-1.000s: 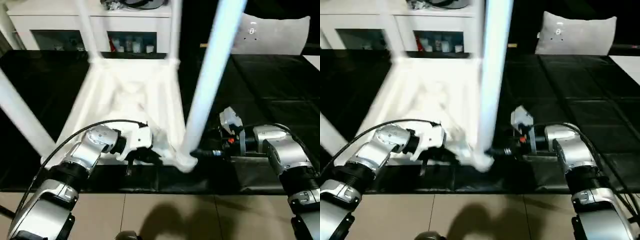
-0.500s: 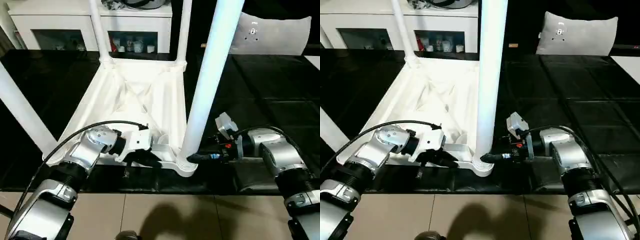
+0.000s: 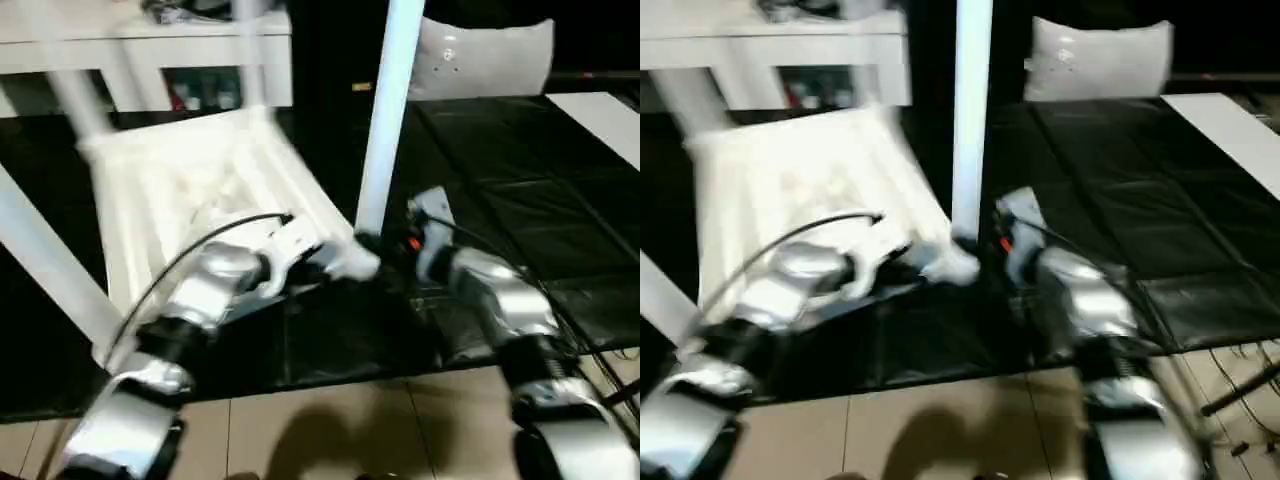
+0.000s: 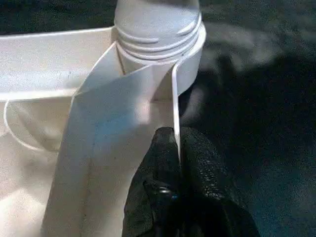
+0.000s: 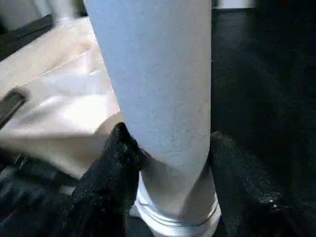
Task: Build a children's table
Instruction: Rotate leg to tighten
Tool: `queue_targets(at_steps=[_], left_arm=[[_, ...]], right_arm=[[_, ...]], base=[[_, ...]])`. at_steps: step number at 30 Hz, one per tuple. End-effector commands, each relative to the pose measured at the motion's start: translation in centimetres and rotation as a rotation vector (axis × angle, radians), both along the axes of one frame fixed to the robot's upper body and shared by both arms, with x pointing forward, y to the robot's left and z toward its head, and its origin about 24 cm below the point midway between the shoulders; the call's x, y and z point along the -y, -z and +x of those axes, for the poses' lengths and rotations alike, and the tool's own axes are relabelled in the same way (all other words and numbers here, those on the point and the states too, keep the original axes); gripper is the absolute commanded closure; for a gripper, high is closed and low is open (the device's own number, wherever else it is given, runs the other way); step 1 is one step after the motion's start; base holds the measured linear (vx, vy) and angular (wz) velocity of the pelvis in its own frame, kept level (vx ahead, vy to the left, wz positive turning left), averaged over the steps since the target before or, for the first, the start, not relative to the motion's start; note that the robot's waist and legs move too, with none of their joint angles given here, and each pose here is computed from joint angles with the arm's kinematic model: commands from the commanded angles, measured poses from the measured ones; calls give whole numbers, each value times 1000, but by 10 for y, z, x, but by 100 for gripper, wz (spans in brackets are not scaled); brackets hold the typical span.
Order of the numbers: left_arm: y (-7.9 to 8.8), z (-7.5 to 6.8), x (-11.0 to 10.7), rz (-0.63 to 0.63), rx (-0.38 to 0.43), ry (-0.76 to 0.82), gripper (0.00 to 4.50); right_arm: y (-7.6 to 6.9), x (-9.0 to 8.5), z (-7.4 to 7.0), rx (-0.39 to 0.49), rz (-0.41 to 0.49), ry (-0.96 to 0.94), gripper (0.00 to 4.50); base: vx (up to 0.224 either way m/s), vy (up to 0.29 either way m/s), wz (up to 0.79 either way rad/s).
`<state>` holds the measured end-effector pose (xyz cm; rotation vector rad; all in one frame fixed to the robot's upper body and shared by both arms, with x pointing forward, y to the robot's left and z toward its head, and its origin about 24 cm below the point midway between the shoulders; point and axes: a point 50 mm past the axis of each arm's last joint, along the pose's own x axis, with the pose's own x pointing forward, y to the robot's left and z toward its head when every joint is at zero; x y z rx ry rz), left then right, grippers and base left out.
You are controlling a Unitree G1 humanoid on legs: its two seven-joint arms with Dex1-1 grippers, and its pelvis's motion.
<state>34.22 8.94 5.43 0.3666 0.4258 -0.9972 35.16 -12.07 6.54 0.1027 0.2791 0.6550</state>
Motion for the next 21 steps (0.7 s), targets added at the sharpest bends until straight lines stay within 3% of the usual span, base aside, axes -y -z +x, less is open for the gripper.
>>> queue_targets(at_steps=[1, 6, 15, 21], left_arm=[[-21, -3, 44, -104, 64, 123, 450], [-22, -3, 43, -80, 96, 134, 450], [-16, -1, 12, 10, 97, 175, 450], [-16, -5, -4, 55, 76, 313, 450]], right_arm=[[-1, -19, 4, -14, 49, 31, 225], [-5, -12, -2, 51, 43, -39, 169], [-12, 33, -9, 113, -10, -132, 95], [-18, 53, -15, 78, -56, -293, 44]], base=[[0, 0, 0], [0, 0, 0], [0, 0, 0], [0, 0, 0]])
